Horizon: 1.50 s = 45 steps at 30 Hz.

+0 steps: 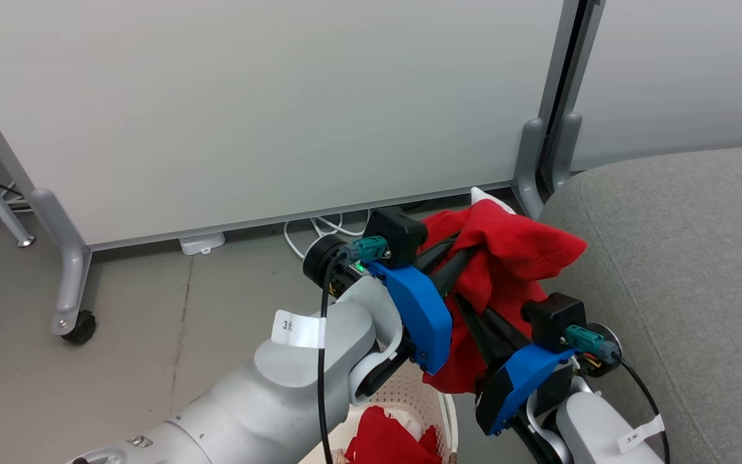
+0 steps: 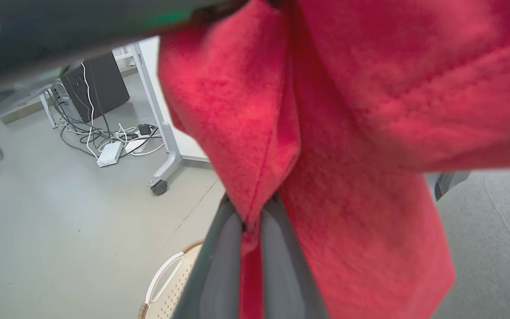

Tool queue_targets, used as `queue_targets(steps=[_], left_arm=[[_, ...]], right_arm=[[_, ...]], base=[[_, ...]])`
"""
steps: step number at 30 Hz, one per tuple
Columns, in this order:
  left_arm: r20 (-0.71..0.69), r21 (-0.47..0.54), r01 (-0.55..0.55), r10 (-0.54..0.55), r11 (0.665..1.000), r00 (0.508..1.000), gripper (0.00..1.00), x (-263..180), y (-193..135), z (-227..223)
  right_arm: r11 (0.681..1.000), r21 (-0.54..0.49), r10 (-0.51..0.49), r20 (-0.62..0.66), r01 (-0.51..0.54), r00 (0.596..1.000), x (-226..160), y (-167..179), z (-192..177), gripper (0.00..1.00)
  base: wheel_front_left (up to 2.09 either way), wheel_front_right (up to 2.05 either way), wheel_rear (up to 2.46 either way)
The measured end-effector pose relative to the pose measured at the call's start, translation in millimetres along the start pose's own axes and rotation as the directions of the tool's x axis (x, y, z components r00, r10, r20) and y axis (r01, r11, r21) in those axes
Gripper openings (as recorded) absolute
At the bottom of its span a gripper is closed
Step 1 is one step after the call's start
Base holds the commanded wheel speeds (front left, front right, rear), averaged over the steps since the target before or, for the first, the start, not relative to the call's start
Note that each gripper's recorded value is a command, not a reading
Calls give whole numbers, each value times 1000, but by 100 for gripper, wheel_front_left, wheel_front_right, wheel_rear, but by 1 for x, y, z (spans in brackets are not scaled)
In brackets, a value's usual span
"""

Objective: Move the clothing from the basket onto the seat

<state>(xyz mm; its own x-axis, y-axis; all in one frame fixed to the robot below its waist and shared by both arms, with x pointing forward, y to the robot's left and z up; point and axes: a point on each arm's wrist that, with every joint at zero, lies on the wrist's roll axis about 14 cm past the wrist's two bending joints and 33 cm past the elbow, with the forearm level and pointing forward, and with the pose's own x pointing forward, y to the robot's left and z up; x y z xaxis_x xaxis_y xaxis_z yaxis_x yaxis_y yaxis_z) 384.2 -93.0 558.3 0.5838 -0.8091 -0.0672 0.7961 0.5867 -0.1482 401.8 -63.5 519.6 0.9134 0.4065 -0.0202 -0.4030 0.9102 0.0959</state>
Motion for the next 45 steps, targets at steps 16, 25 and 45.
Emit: queue_targets(steps=[16, 25, 45], left_arm=[[14, -4, -1, 1, 1000, 1000, 51, 1, 0, 1], [40, -3, -19, 19, 1000, 999, 100, 3, 4, 4], [169, -41, -238, 242, 970, 956, 100, -73, 56, -28]], right_arm=[[1000, 1, 0, -1, 0, 1000, -2, 0, 0, 0], [1000, 6, 0, -2, 0, 1000, -3, 1, -1, 0], [999, 10, -34, -2, 34, 999, -3, -11, -3, 0]], base=[[0, 0, 0], [0, 0, 0], [0, 0, 0]])
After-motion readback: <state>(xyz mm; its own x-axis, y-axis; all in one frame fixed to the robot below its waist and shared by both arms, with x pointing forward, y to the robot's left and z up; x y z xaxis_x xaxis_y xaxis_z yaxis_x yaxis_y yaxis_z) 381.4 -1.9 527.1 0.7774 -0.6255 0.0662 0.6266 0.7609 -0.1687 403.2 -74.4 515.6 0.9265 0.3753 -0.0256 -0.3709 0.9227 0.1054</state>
